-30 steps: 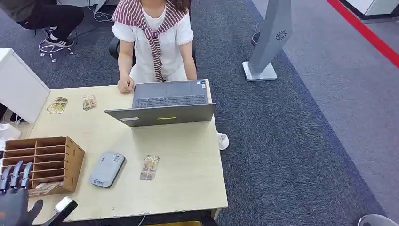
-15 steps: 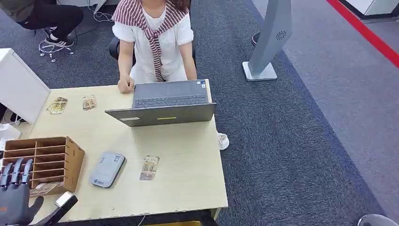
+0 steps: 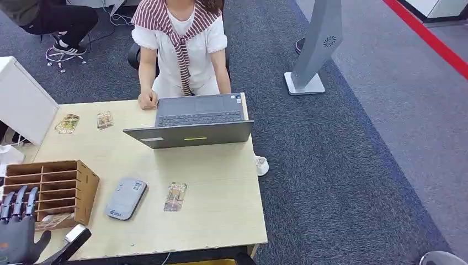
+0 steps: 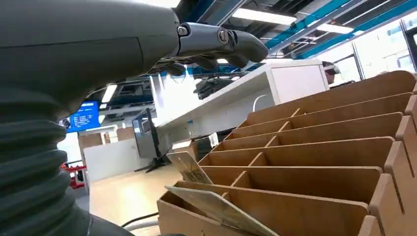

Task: Pass the card to the sensor for recognition and then transmit it.

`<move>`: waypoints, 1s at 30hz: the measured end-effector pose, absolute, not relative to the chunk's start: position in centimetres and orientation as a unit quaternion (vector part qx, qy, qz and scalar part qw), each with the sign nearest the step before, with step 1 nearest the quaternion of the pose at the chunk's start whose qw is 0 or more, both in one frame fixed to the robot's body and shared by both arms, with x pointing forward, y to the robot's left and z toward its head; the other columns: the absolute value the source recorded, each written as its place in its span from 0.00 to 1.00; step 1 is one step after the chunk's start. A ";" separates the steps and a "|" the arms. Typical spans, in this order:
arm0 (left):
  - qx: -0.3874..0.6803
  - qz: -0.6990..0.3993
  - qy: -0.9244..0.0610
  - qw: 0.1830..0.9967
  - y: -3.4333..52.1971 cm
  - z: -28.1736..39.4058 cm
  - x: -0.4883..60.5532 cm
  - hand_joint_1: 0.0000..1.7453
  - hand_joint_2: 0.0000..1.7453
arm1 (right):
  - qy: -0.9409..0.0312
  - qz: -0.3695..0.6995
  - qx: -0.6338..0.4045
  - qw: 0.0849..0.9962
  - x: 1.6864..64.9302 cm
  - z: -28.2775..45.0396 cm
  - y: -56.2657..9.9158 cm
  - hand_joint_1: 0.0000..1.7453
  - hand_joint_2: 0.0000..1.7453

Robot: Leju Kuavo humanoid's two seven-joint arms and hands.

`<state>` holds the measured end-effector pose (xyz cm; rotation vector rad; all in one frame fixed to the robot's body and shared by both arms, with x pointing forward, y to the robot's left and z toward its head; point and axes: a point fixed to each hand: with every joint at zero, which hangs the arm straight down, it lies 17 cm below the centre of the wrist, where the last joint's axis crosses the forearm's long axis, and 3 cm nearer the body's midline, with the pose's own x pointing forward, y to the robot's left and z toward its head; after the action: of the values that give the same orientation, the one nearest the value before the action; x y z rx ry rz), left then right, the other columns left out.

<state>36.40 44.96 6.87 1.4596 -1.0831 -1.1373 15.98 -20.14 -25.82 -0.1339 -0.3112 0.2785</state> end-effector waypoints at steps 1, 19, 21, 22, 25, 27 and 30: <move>0.598 -0.466 -0.443 0.479 45.0 6.8 36.4 0.00 1.00 | -0.154 0.138 -0.066 0.976 16.0 -25.8 -20.1 0.00 1.00; 0.581 -0.480 -0.441 0.487 43.7 5.0 36.2 0.00 1.00 | -0.154 0.137 -0.066 0.976 16.0 -25.8 -20.1 0.00 1.00; 0.581 -0.481 -0.441 0.487 43.6 5.0 36.2 0.00 1.00 | -0.154 0.138 -0.066 0.976 16.0 -25.8 -20.1 0.00 1.00; 0.580 -0.481 -0.442 0.487 43.5 4.9 36.2 0.00 1.00 | -0.154 0.138 -0.066 0.976 16.0 -25.8 -20.1 0.00 1.00; 0.579 -0.482 -0.443 0.487 43.4 4.9 36.2 0.00 1.00 | -0.154 0.138 -0.066 0.976 16.0 -25.8 -20.1 0.00 1.00; 0.579 -0.482 -0.442 0.487 43.4 4.9 36.2 0.00 1.00 | -0.154 0.138 -0.066 0.976 16.0 -25.8 -20.1 0.00 1.00; 0.578 -0.482 -0.443 0.487 43.3 4.8 36.2 0.00 1.00 | -0.154 0.138 -0.066 0.976 16.0 -25.8 -20.1 0.00 1.00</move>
<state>36.19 43.34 4.85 1.4072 -1.0767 -1.1733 16.00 -20.12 -25.82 -0.1326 -0.3114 0.2772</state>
